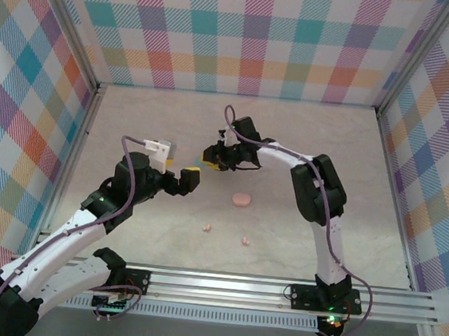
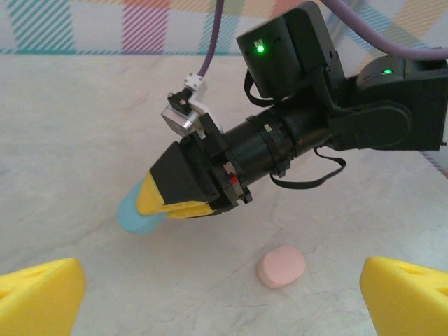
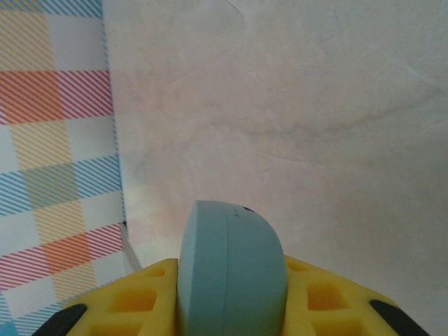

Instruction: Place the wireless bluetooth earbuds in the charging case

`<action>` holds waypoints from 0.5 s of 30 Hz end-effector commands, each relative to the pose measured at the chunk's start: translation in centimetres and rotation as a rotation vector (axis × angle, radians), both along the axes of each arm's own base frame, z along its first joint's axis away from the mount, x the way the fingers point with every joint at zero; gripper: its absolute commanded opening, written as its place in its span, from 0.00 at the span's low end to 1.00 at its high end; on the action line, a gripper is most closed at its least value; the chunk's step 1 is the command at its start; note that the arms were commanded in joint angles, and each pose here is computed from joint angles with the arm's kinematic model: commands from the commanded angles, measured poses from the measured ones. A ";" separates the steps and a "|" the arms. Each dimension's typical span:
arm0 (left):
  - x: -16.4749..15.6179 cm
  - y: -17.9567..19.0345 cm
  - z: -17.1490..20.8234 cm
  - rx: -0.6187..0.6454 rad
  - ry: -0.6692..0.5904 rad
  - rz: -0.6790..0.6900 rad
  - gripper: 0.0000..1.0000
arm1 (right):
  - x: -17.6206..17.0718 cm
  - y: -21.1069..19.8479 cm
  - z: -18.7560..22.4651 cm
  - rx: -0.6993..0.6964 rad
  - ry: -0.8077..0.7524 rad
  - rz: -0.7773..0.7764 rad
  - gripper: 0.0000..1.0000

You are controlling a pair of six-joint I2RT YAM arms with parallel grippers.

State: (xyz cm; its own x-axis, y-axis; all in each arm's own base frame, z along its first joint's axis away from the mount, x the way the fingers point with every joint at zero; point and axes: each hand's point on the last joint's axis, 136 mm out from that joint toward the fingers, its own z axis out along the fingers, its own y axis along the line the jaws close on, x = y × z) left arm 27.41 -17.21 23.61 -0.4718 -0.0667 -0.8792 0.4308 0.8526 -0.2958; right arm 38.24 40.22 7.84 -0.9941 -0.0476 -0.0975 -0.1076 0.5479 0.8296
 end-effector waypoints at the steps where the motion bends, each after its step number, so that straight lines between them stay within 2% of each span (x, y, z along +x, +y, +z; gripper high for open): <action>1: 0.7 1.3 -0.3 0.000 0.057 0.105 1.00 | -0.3 0.5 0.4 -0.016 -0.031 0.076 0.19; 4: 0.7 1.3 -0.8 -0.015 0.091 0.120 1.00 | 0.0 0.3 -1.0 -0.074 -0.034 0.098 0.23; 9: -0.5 1.9 -0.9 -0.033 0.114 0.127 1.00 | 0.0 -0.1 -2.9 -0.131 -0.036 0.124 0.23; 15: -2.1 3.4 -1.2 -0.064 0.080 0.160 1.00 | 0.3 -0.6 -4.7 -0.187 -0.066 0.147 0.23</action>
